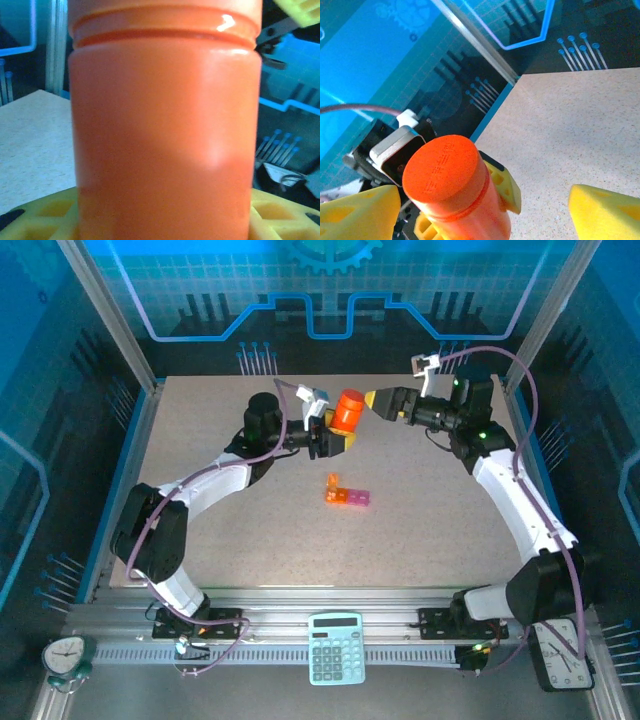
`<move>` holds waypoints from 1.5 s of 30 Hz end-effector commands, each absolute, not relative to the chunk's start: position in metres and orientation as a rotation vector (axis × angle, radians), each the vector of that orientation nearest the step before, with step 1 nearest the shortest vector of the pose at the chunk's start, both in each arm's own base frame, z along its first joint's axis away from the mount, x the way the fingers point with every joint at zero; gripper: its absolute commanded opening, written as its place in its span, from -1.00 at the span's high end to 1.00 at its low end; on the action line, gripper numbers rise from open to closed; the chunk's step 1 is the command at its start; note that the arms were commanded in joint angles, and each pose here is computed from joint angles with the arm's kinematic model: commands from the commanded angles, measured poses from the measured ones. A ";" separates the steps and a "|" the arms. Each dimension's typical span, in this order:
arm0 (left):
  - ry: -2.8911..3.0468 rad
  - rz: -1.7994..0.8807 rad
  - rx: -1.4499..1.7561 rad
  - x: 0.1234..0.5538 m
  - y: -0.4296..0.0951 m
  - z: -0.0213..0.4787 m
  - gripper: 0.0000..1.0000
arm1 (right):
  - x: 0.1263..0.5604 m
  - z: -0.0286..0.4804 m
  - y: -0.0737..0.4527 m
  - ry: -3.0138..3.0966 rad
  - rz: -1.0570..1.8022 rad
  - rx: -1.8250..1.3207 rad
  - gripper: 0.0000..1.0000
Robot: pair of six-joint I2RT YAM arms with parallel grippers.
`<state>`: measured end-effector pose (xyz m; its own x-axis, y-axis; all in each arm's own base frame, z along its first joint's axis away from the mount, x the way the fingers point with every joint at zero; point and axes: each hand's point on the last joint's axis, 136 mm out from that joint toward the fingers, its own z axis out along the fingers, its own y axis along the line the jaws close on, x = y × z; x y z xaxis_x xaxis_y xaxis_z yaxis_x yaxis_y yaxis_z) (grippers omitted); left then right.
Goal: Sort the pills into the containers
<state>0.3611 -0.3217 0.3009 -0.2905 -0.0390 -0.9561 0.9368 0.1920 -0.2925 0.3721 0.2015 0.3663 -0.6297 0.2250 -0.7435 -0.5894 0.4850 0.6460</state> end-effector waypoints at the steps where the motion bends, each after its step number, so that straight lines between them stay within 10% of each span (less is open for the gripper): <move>1: 1.452 -1.390 0.995 0.344 -0.323 0.317 0.91 | 0.362 0.384 0.210 1.844 1.281 -0.483 -0.77; 15: 1.471 -1.467 1.021 0.341 -0.327 0.317 0.90 | 0.361 0.378 0.240 1.885 1.334 -0.570 -0.70; 31: 1.480 -1.387 0.973 0.352 -0.326 0.322 0.92 | 0.358 0.346 0.249 1.999 1.264 -0.473 0.35; 45: 1.438 -0.906 0.855 0.364 -0.332 0.312 0.91 | 0.381 0.301 0.241 2.068 1.068 0.012 0.35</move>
<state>0.3666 -0.3282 0.2539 -0.2754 0.0749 -0.9584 0.8782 0.4252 -0.2191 0.3793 0.2351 0.3186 -0.6510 0.3069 -0.6943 -0.4008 0.6379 0.6577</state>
